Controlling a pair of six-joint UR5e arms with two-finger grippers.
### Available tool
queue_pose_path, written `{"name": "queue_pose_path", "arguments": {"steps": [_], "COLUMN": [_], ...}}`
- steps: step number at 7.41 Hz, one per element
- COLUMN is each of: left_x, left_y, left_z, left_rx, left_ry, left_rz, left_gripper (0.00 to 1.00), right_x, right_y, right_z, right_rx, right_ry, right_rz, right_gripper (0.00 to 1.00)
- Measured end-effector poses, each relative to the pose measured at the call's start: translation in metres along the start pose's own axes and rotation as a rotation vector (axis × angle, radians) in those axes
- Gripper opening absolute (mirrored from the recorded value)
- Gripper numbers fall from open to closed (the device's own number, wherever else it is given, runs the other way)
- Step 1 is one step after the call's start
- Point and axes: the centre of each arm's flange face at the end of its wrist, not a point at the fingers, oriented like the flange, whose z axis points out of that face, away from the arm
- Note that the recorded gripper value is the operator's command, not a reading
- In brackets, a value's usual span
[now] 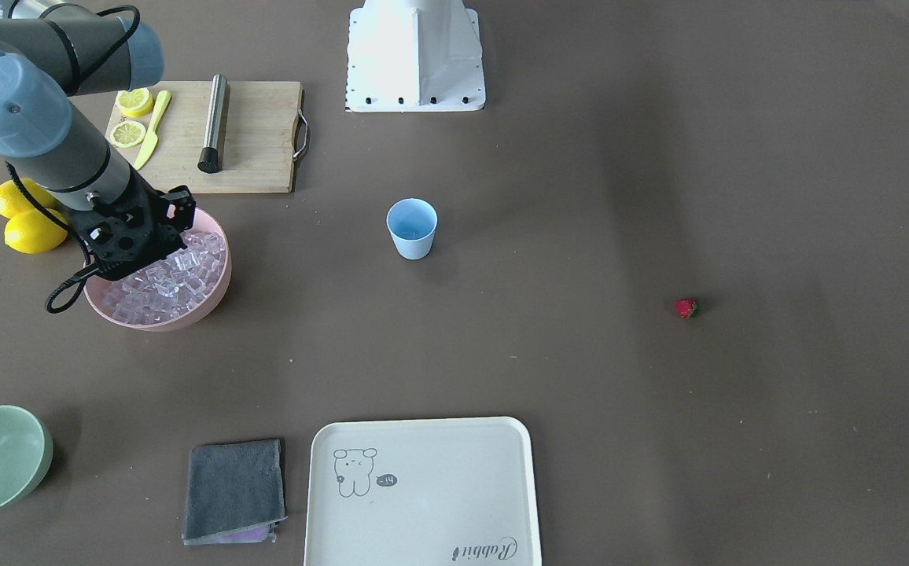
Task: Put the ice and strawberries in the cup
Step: 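Carry the ice cube to the blue cup and open the gripper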
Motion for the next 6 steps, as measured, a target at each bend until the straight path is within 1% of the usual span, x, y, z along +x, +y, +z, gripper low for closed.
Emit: {"name": "queue_pose_path", "arguments": {"steps": [2, 3, 4, 6], "left_x": [-0.001, -0.002, -0.002, -0.003], "left_y": [0.000, 0.000, 0.000, -0.001], "left_z": [0.001, 0.002, 0.002, 0.003], "left_rx": [-0.002, -0.003, -0.004, -0.004], "left_ry": [0.000, 0.000, 0.000, 0.000], "left_rz": [-0.002, -0.002, -0.002, -0.003], "left_gripper": [0.98, 0.98, 0.98, 0.98], "right_x": [-0.096, -0.138, -0.173, -0.209], "right_y": [-0.013, -0.016, -0.022, -0.035], "right_z": [-0.001, 0.001, 0.010, 0.041], "right_rx": [0.016, 0.025, 0.040, 0.086], "right_ry": [-0.058, -0.072, -0.085, -0.123], "right_rz": [0.115, 0.163, 0.202, 0.250], "right_gripper": [0.00, 0.00, 0.00, 0.00]}}
